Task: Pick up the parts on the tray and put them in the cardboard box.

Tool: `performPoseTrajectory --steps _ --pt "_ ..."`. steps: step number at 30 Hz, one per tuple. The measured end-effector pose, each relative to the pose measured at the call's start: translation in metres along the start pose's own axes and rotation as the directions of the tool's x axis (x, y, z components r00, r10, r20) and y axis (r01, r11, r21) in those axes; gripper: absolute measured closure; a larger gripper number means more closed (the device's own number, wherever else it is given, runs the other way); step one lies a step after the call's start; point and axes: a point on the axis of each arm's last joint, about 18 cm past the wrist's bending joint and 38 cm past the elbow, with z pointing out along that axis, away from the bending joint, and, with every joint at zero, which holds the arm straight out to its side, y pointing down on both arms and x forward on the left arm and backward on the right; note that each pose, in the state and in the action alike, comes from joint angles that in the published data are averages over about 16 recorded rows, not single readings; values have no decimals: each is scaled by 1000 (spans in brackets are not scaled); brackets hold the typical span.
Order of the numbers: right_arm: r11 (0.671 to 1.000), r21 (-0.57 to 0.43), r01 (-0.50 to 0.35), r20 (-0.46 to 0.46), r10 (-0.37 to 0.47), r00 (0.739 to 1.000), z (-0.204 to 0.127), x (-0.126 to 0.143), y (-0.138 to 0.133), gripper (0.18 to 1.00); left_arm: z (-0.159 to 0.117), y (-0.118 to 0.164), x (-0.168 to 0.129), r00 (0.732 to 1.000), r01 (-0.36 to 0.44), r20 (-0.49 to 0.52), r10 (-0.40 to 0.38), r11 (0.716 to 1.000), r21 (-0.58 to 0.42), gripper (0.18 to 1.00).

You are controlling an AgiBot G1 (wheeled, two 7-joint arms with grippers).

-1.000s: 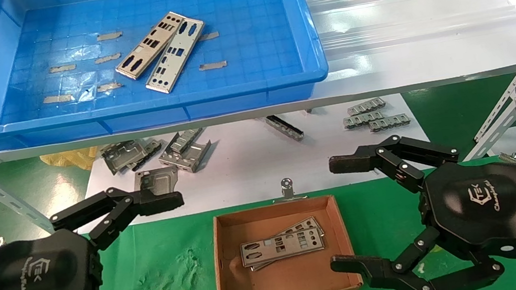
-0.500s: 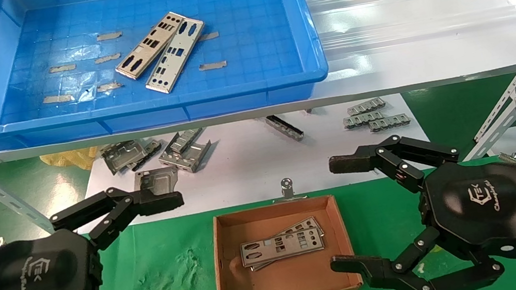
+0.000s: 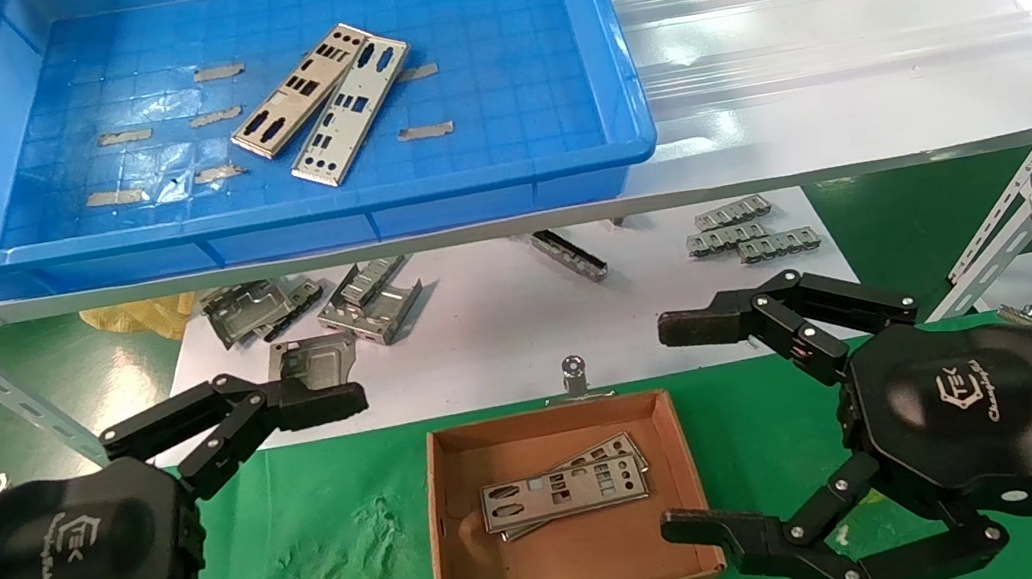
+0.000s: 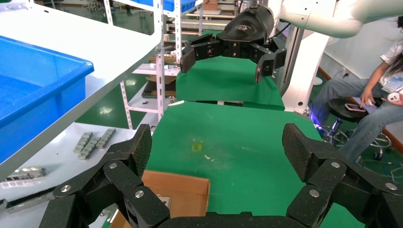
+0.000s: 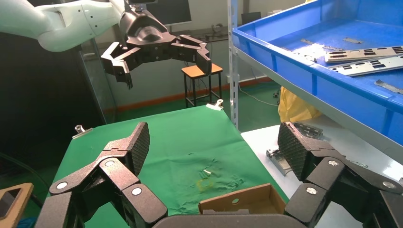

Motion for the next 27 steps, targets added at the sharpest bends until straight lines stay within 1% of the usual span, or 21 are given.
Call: performPoseTrajectory --steps 27 --pt "1000 0 0 0 0 1000 0 0 0 178 0 0 0 1000 0 0 0 1000 0 184"
